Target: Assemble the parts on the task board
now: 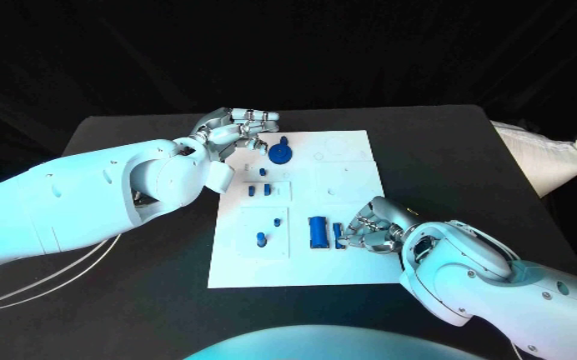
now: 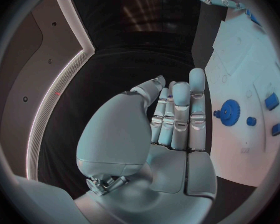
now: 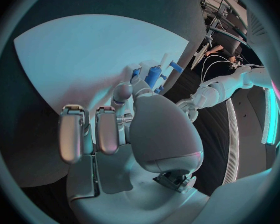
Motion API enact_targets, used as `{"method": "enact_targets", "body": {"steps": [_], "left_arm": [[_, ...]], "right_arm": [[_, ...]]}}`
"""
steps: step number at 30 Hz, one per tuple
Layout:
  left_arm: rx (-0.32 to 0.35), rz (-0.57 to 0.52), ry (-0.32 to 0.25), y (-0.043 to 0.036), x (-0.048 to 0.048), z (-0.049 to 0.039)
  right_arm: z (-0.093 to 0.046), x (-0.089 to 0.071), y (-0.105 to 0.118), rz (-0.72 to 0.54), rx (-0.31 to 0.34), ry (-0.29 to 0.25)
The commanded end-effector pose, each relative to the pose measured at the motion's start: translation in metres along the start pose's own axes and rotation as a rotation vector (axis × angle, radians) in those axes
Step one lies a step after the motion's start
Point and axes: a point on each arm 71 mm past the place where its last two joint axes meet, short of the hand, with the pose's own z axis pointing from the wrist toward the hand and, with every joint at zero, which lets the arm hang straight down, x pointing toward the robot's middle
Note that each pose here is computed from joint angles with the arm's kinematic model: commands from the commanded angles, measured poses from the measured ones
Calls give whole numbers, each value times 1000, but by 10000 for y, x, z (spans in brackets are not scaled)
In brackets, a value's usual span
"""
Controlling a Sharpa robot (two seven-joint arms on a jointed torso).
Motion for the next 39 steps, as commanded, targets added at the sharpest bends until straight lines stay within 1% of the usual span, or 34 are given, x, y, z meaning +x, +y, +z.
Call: {"method": "enact_targets", "body": {"steps": [1, 8, 13, 18, 22, 25, 27, 29, 31, 35, 39], "left_arm": [[7, -3, 19, -9, 20, 1], [7, -2, 18, -9, 19, 0], [7, -2, 18, -9, 17, 1], [9, -2, 16, -9, 9, 3], [10, 0, 9, -8, -13, 9], [13, 2, 4, -8, -29, 17], [15, 4, -2, -8, -42, 22], [19, 7, -10, -9, -57, 29], [25, 10, -22, -10, -80, 40], [38, 18, -45, -14, -129, 57], [54, 25, -81, -17, -197, 94]], "right_arm": [[19, 18, 4, -61, -21, -3], [49, 25, -15, -71, -11, -14], [43, 23, 2, -64, -20, -23], [0, 1, 38, -32, -53, -41], [-42, -52, 87, 17, -107, -88], [-58, -118, 123, 69, -157, -129], [-55, -180, 147, 109, -205, -158], [-30, -261, 156, 154, -258, -189], [35, -387, 135, 218, -310, -225], [158, -582, 62, 332, -350, -259], [316, -748, -59, 506, -351, -271]]}}
